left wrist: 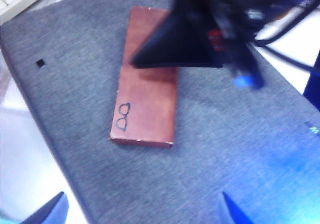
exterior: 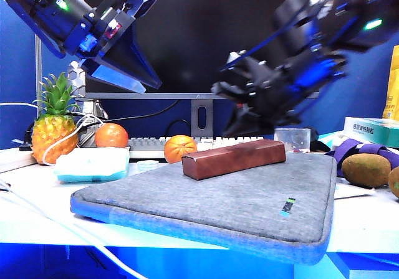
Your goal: Close the glasses case.
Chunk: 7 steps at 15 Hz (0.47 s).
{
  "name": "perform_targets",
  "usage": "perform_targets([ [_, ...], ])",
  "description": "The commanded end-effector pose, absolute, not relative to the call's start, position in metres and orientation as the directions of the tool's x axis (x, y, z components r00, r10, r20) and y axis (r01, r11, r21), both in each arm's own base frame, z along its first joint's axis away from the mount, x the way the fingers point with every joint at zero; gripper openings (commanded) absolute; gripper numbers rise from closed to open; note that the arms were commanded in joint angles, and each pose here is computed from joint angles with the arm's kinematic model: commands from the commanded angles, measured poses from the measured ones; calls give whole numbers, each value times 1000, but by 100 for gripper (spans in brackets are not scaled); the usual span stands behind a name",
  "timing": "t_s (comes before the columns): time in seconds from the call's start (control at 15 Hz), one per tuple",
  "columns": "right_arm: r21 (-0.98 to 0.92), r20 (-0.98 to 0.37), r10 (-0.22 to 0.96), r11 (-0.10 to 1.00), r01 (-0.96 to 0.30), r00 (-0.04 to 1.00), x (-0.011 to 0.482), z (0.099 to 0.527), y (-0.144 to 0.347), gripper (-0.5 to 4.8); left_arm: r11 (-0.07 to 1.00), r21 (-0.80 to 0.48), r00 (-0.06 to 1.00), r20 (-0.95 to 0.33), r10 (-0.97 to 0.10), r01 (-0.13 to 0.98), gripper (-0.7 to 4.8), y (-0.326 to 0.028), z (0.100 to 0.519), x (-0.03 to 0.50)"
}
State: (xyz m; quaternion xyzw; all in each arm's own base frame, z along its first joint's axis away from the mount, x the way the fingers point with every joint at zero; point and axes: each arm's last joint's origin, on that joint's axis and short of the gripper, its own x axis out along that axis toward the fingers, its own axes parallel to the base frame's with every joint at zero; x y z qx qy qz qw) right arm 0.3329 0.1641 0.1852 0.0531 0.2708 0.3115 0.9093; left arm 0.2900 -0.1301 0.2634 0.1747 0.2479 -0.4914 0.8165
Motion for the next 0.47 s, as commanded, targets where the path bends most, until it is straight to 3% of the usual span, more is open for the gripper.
perform_targets([
  [0.07,253,-382,617,786,-564,688,344,212,170,-1,561,158,530,-600,-599,812,399,-126,271,292],
  [0.13,236,-331,623,782,-577,709,342,232,169,-1,627,223,617,-585,-527,747,400,-121,284,287],
  [0.47,54,-76,645,764,-643,761,281,338,140,-1,744,412,851,-251,-461,525,400,-83,378,211],
])
